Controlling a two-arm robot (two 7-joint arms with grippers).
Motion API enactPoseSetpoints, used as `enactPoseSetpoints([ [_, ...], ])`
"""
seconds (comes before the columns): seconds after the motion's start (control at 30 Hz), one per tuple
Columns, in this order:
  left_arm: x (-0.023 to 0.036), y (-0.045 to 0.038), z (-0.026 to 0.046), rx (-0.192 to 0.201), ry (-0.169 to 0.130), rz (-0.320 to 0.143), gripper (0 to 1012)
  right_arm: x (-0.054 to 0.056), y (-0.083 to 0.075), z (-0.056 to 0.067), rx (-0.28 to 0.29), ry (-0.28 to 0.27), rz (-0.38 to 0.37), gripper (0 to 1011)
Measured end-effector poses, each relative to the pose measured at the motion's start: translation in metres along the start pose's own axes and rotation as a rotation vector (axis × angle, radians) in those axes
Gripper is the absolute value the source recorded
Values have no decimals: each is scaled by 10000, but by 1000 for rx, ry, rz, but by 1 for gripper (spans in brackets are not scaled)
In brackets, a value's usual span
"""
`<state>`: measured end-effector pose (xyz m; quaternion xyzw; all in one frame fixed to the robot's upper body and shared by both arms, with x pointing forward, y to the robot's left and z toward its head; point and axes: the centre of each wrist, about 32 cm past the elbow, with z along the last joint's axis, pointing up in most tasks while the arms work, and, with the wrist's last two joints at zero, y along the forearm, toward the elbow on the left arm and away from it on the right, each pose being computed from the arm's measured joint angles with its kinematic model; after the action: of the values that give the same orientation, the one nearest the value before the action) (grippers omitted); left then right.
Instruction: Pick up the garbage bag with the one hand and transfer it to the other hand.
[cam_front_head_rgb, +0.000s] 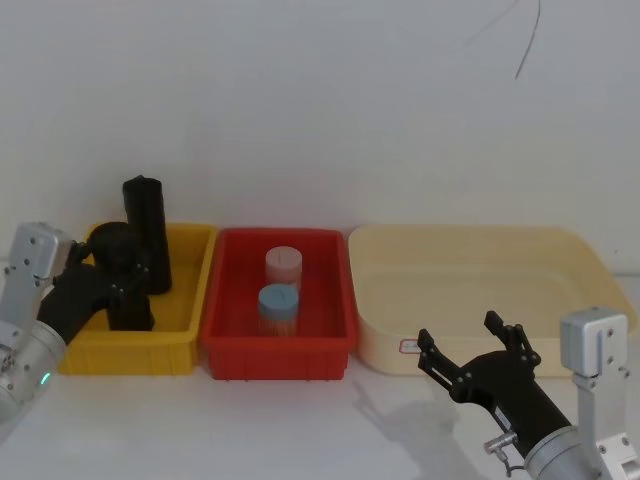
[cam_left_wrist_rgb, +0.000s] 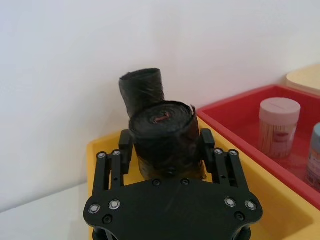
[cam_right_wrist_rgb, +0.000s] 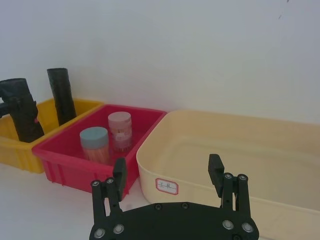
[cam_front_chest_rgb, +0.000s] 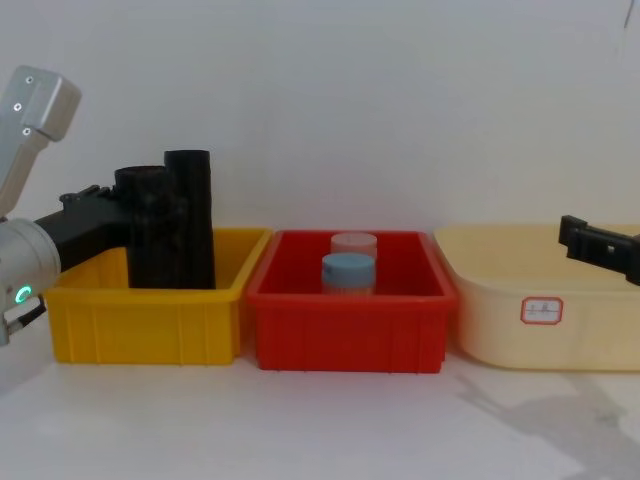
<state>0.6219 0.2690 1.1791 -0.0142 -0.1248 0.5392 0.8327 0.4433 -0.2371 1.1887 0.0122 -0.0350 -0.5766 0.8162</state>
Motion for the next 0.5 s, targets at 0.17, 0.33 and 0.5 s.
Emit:
enactPoseSetpoints([
  [0.17, 2, -9, 16, -14, 5, 17, 672, 0, 0, 0, 0, 0, 0, 1000],
  [0.33, -8, -19, 51, -33, 8, 25, 568, 0, 0, 0, 0, 0, 0, 1000],
  [0.5, -25, -21, 85, -51, 11, 24, 542, 0, 0, 0, 0, 0, 0, 1000],
])
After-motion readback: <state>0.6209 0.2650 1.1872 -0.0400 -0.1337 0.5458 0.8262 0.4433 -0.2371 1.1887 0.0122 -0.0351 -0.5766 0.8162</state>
